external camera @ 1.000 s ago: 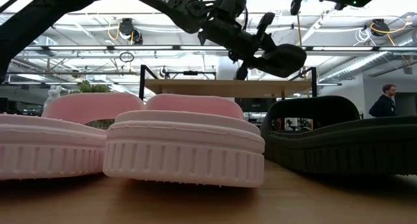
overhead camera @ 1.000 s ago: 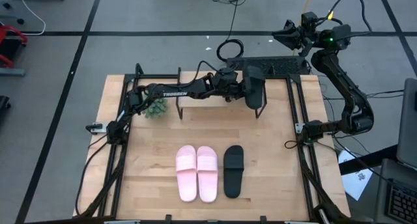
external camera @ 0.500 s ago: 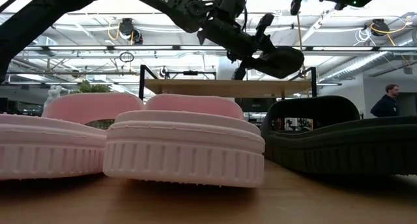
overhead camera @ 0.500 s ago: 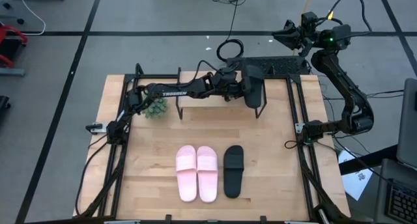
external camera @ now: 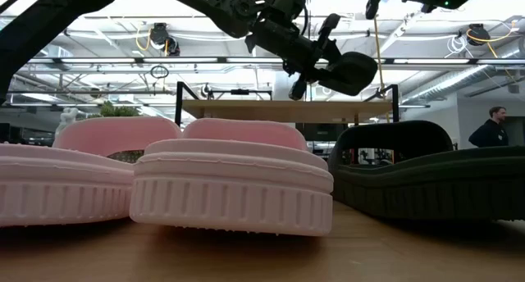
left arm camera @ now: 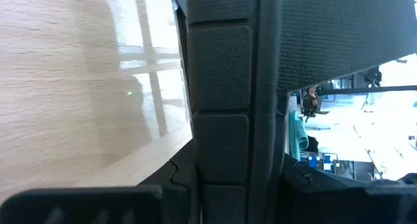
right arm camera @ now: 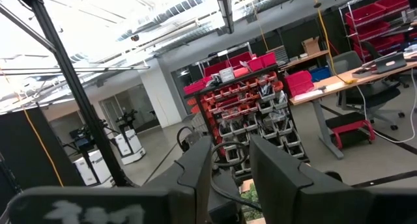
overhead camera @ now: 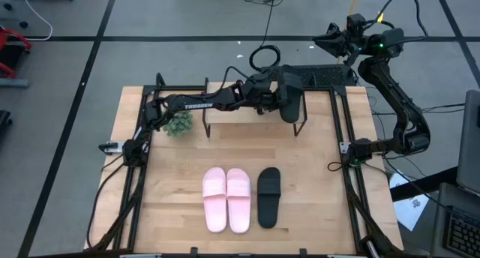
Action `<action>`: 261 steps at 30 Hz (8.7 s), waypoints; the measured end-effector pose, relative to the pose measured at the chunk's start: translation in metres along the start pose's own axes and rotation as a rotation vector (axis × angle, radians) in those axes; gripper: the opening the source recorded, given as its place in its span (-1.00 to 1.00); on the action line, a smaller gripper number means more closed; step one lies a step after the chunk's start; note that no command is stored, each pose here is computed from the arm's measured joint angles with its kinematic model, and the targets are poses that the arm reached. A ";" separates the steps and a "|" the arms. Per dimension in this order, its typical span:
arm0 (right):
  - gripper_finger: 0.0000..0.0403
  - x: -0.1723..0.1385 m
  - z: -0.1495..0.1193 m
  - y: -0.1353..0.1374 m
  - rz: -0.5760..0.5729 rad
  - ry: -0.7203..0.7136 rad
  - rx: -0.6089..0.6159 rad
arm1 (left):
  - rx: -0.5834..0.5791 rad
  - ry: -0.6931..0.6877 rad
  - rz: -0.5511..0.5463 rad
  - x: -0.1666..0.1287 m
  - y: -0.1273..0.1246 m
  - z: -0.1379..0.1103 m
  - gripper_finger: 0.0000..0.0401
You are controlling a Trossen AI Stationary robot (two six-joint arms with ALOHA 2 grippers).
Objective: Pick and place slides into the shelf
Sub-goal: Put the right black slipper on the shelf
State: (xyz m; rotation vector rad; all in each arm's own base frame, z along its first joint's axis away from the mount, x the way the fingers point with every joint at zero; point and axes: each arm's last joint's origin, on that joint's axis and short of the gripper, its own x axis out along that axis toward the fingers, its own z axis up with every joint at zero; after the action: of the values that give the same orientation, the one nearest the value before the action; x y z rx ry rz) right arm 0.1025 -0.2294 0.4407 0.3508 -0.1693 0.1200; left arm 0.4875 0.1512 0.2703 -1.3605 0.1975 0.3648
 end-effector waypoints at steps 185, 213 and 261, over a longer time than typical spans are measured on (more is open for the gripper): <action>-0.54 0.033 -0.018 0.006 0.176 0.141 -0.044 | 0.134 -0.025 0.226 -0.014 0.010 0.002 0.01; -0.54 0.033 -0.018 0.006 0.179 0.145 -0.039 | 0.126 -0.038 0.210 -0.020 0.012 0.024 0.01; -0.54 0.033 -0.018 0.006 0.177 0.143 -0.043 | 0.220 -0.100 0.280 -0.034 0.014 0.043 -0.98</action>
State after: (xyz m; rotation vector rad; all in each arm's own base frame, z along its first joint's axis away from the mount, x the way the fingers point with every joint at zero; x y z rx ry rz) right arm 0.1361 -0.2144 0.4326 0.2827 -0.0611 0.3154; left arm 0.4475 0.1904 0.2782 -1.0960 0.3372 0.6260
